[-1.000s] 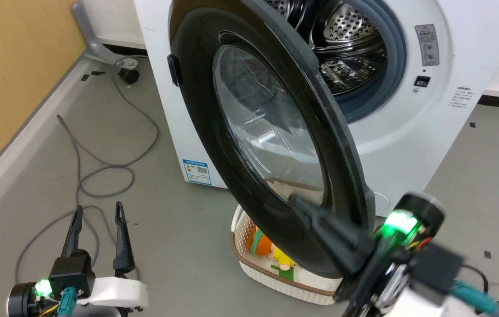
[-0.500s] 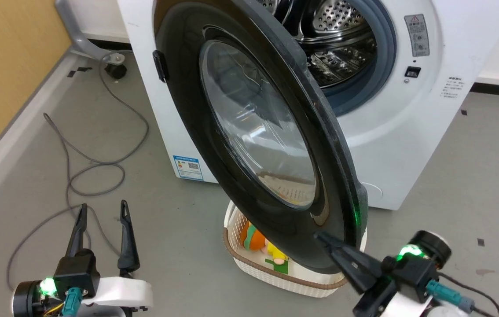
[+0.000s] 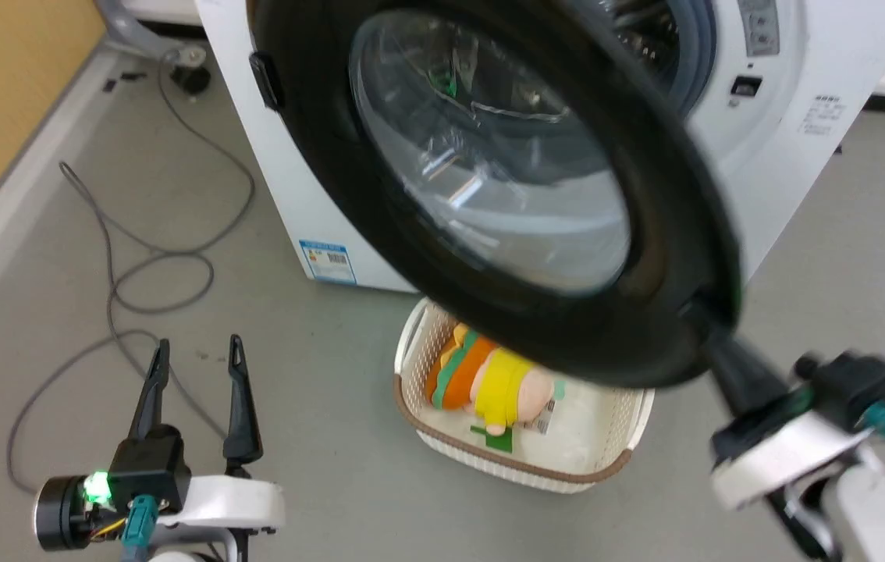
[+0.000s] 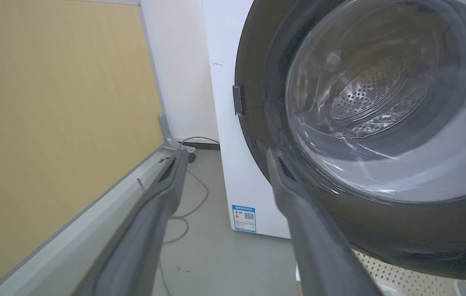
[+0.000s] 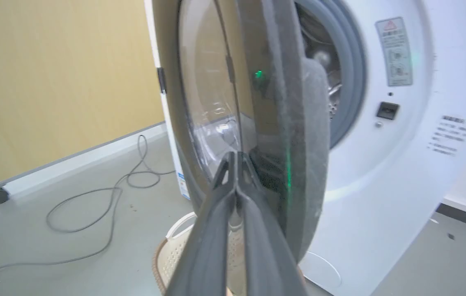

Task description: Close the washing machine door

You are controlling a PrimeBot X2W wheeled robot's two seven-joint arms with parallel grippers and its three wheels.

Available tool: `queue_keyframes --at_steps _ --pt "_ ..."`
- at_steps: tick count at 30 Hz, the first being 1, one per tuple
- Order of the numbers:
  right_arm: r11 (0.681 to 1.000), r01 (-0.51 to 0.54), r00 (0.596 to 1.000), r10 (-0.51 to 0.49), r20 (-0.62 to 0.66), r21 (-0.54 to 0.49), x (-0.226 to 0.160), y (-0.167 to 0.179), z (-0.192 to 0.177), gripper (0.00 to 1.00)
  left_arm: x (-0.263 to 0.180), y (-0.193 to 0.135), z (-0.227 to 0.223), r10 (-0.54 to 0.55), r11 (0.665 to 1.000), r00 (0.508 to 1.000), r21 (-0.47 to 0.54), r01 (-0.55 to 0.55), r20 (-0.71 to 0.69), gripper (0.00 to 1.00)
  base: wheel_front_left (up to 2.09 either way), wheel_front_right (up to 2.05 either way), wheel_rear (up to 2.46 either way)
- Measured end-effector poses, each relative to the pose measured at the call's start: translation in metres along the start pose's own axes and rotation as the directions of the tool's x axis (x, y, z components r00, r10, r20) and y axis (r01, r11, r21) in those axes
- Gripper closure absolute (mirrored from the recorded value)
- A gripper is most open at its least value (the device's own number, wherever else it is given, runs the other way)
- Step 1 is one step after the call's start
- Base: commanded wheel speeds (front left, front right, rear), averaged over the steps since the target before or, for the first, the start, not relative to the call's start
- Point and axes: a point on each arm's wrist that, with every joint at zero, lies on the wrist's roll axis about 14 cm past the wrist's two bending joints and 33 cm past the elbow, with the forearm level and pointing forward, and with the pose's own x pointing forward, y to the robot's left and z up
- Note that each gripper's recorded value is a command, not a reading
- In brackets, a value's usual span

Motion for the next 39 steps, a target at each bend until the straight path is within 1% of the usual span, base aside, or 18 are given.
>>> queue_keyframes --at_steps 6,11,12,14,16,17,19,20,22,27,30,35,39 --pt "0.992 0.122 0.993 -0.122 0.001 -0.025 0.024 -0.048 -0.006 1.0 0.015 -0.009 -0.009 -0.013 1.0 1.0 -0.002 0.013 -0.016 0.0 0.0 0.0 0.0" --pt "0.984 0.17 0.985 -0.17 -0.011 -0.045 0.048 -0.075 -0.016 1.0 0.03 -0.017 -0.017 -0.02 1.0 0.999 -0.011 0.02 -0.029 0.0 0.0 0.0 0.0" --pt "0.984 0.17 0.985 -0.17 -0.011 -0.045 0.048 -0.075 -0.016 1.0 0.03 -0.017 -0.017 -0.02 1.0 0.999 -0.011 0.02 -0.029 0.0 0.0 0.0 0.0" --pt "0.979 0.193 0.981 -0.194 -0.017 -0.06 0.064 -0.091 -0.022 1.0 0.037 -0.02 -0.023 -0.022 1.0 0.999 -0.014 0.022 -0.039 0.0 0.0 0.0 0.0" --pt "0.978 0.202 0.979 -0.203 -0.015 -0.06 0.07 -0.096 -0.023 1.0 0.039 -0.02 -0.025 -0.021 1.0 0.999 -0.012 0.021 -0.042 0.0 0.0 0.0 0.0" --pt "0.973 0.219 0.975 -0.221 -0.018 -0.07 0.081 -0.108 -0.026 1.0 0.043 -0.02 -0.029 -0.02 1.0 0.999 -0.007 0.02 -0.048 0.0 0.0 0.0 0.0" --pt "0.968 0.239 0.97 -0.241 -0.017 -0.082 0.09 -0.119 -0.028 1.0 0.045 -0.019 -0.033 -0.017 1.0 0.998 -0.001 0.017 -0.059 0.0 0.0 0.0 0.0" --pt "0.968 0.239 0.97 -0.241 -0.017 -0.082 0.09 -0.119 -0.028 1.0 0.045 -0.019 -0.033 -0.017 1.0 0.998 -0.001 0.017 -0.059 0.0 0.0 0.0 0.0" --pt "0.959 0.268 0.963 -0.27 -0.018 -0.089 0.101 -0.133 -0.03 1.0 0.046 -0.017 -0.04 -0.009 1.0 0.997 0.005 0.009 -0.078 0.0 0.0 0.0 0.0" --pt "0.953 0.285 0.957 -0.288 -0.021 -0.1 0.114 -0.143 -0.032 1.0 0.046 -0.013 -0.044 0.002 1.0 0.996 0.011 -0.001 -0.087 0.0 0.0 0.0 0.0" --pt "0.946 0.3 0.952 -0.305 -0.024 -0.125 0.119 -0.151 -0.031 1.0 0.046 -0.011 -0.045 0.009 1.0 0.996 0.016 -0.008 -0.091 0.0 0.0 0.0 0.0" --pt "0.936 0.32 0.944 -0.329 -0.037 -0.149 0.12 -0.158 -0.034 1.0 0.046 -0.01 -0.046 0.014 1.0 0.996 0.017 -0.013 -0.093 0.0 0.0 0.0 0.0" --pt "0.934 0.323 0.942 -0.333 -0.046 -0.156 0.121 -0.156 -0.036 1.0 0.047 -0.011 -0.045 0.014 1.0 0.996 0.015 -0.013 -0.089 0.0 0.0 0.0 0.0"
